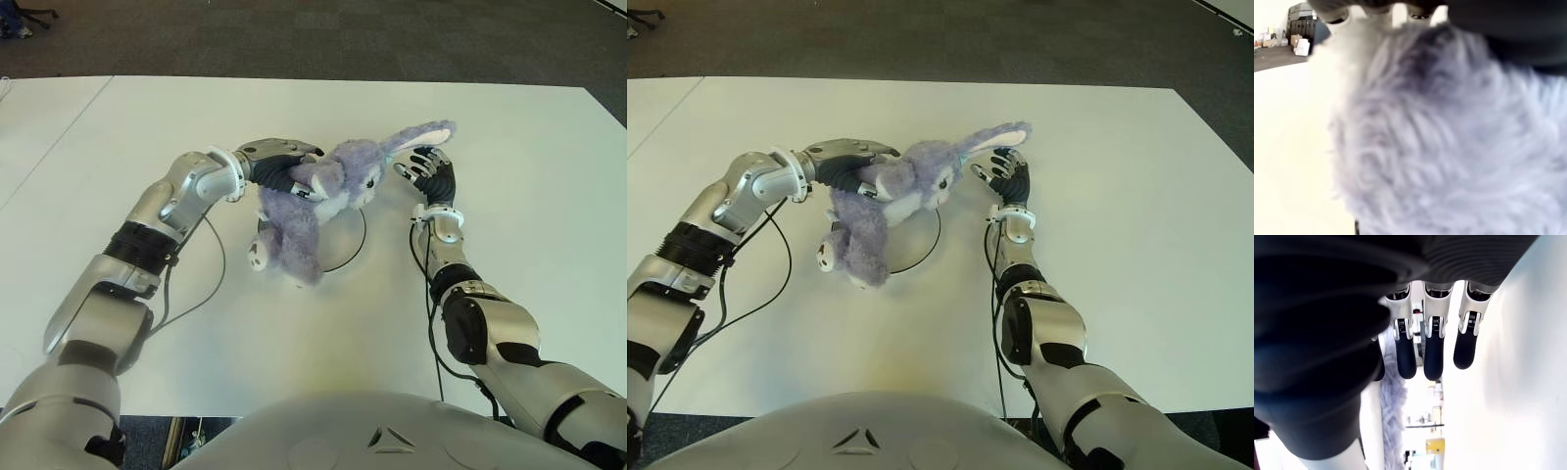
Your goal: Put the doll into the plate.
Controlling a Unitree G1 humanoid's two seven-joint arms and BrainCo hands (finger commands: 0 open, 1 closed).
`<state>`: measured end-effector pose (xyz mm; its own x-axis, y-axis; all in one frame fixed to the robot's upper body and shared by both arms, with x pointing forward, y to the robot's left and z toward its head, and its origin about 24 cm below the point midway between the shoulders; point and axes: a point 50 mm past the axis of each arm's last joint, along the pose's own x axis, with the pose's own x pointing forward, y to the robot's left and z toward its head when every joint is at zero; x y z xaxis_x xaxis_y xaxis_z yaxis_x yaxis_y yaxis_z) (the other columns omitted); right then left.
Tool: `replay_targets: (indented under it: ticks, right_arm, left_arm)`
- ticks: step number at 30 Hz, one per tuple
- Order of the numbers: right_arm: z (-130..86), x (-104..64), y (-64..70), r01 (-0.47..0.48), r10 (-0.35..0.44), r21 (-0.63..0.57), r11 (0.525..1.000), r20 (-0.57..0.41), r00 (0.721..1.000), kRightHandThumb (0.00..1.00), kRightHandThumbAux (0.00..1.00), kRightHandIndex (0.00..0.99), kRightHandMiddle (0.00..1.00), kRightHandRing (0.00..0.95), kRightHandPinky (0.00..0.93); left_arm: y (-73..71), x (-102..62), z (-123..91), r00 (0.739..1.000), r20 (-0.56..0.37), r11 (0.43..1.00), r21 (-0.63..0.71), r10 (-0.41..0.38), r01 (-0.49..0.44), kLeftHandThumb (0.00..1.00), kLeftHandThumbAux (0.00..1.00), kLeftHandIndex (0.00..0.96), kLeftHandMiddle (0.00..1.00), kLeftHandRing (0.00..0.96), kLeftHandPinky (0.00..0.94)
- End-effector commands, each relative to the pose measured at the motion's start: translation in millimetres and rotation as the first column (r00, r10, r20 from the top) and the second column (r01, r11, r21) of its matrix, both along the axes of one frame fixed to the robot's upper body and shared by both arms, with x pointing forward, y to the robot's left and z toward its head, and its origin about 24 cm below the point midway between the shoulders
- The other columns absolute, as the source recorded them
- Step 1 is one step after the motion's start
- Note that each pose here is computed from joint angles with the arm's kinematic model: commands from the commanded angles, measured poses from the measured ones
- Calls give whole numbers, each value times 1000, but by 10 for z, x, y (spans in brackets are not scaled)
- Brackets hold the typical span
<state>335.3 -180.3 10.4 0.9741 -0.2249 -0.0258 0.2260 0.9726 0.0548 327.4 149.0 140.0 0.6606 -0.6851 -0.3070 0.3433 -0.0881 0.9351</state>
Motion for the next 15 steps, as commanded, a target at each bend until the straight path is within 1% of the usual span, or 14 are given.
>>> replay_targets:
  ticks: [1, 4, 7, 8, 10, 13, 15]
  right_arm:
    - [-975, -765, 207, 31, 30, 128, 991, -450, 892, 132, 921, 226, 274, 266, 265]
    - [-976, -765, 205, 28, 29, 118, 993, -453, 891, 131, 921, 221, 270, 260, 261]
    - [-980, -769, 203, 24, 23, 97, 995, -460, 888, 114, 923, 217, 267, 257, 258]
    - [-981, -770, 203, 23, 22, 92, 996, -462, 887, 104, 924, 214, 265, 259, 265]
    - [-981, -770, 200, 23, 20, 87, 996, -463, 886, 95, 926, 214, 265, 259, 267]
    - [-973, -770, 200, 24, 21, 93, 995, -450, 893, 95, 928, 215, 262, 254, 260]
    - [-969, -763, 206, 22, 25, 100, 995, -447, 894, 111, 930, 223, 266, 259, 275]
  left_arm:
    - [152, -74, 106, 1000, -23, 1000, -6, -17, 17, 216, 161, 0, 0, 0, 0]
    - [218, -70, 235, 1000, -1, 998, -61, -28, 27, 251, 183, 0, 0, 0, 0]
    - [291, -62, 419, 998, 44, 986, -161, -33, 40, 272, 204, 0, 0, 0, 0]
    - [309, -66, 462, 998, 60, 980, -193, -34, 45, 291, 225, 0, 0, 0, 0]
    - [323, -72, 495, 997, 71, 974, -221, -37, 52, 298, 231, 0, 0, 0, 0]
    - [365, -155, 600, 991, 127, 944, -321, -32, 72, 317, 253, 0, 0, 0, 0]
    - [386, -187, 633, 989, 147, 933, -352, -27, 77, 332, 272, 0, 0, 0, 0]
